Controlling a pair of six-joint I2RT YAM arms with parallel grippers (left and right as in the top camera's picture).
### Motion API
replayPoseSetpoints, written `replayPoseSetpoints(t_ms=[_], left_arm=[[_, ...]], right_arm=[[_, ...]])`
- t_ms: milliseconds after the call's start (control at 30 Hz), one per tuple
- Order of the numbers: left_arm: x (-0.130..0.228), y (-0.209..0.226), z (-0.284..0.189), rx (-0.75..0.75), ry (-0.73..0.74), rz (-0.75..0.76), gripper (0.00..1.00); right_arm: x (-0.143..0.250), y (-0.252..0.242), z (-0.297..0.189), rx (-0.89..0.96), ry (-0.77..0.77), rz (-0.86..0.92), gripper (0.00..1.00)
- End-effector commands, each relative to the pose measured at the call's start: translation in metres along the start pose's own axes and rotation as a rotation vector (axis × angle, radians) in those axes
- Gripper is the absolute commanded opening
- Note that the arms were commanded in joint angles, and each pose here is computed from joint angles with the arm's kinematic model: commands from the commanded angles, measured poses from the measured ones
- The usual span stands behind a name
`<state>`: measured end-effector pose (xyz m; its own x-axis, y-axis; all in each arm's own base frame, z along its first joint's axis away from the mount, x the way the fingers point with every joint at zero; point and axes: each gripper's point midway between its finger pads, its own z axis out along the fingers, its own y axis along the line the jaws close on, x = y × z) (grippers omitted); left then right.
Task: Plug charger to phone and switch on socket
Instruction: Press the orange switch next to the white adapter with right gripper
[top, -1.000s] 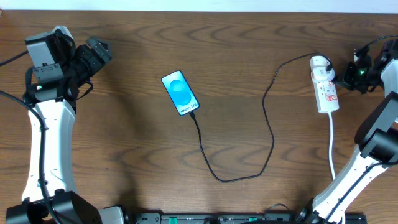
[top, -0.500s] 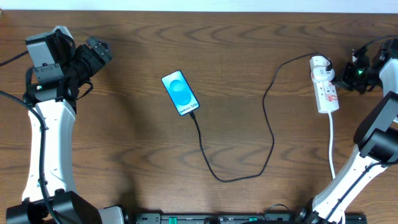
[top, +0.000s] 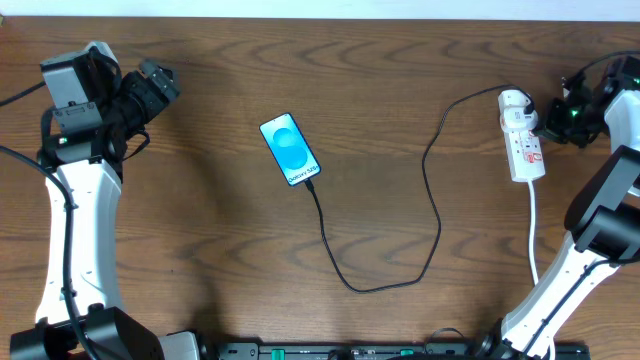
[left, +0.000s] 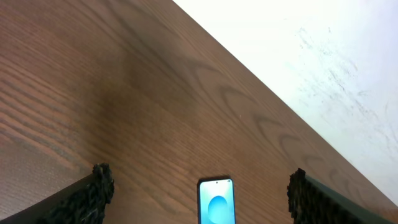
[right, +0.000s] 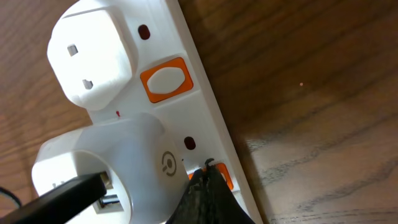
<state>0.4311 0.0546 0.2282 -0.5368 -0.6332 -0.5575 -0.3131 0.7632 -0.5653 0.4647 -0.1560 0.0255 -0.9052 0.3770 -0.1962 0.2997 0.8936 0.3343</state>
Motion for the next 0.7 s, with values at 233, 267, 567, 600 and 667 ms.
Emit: replayPoseSetpoints(t_ms=[233,267,567,600,667], left_arm=[[-0.004,0.001,-0.002,-0.010,-0.013,0.021,0.91],[-0.004,0.001,-0.002,-0.010,-0.013,0.021,0.91],[-0.004,0.001,-0.002,-0.010,-0.013,0.021,0.91],[-0.004,0.001,-0.002,-0.010,-0.013,0.021,0.91],[-0.004,0.001,-0.002,-0.010,-0.013,0.021,0.91]], right_arm=[[0.028,0.076,0.028,-0.143,0.119,-0.059,0.01],[0.030,0.078,0.028,-0.143,0.127,-0.049,0.01],[0.034,0.089,0.031,-0.139,0.152,0.067,0.01],[0.034,0.089,0.031,-0.138,0.153,0.086,0.01],[0.033,0.089,0.031,-0.136,0.152,0.126,0.01]])
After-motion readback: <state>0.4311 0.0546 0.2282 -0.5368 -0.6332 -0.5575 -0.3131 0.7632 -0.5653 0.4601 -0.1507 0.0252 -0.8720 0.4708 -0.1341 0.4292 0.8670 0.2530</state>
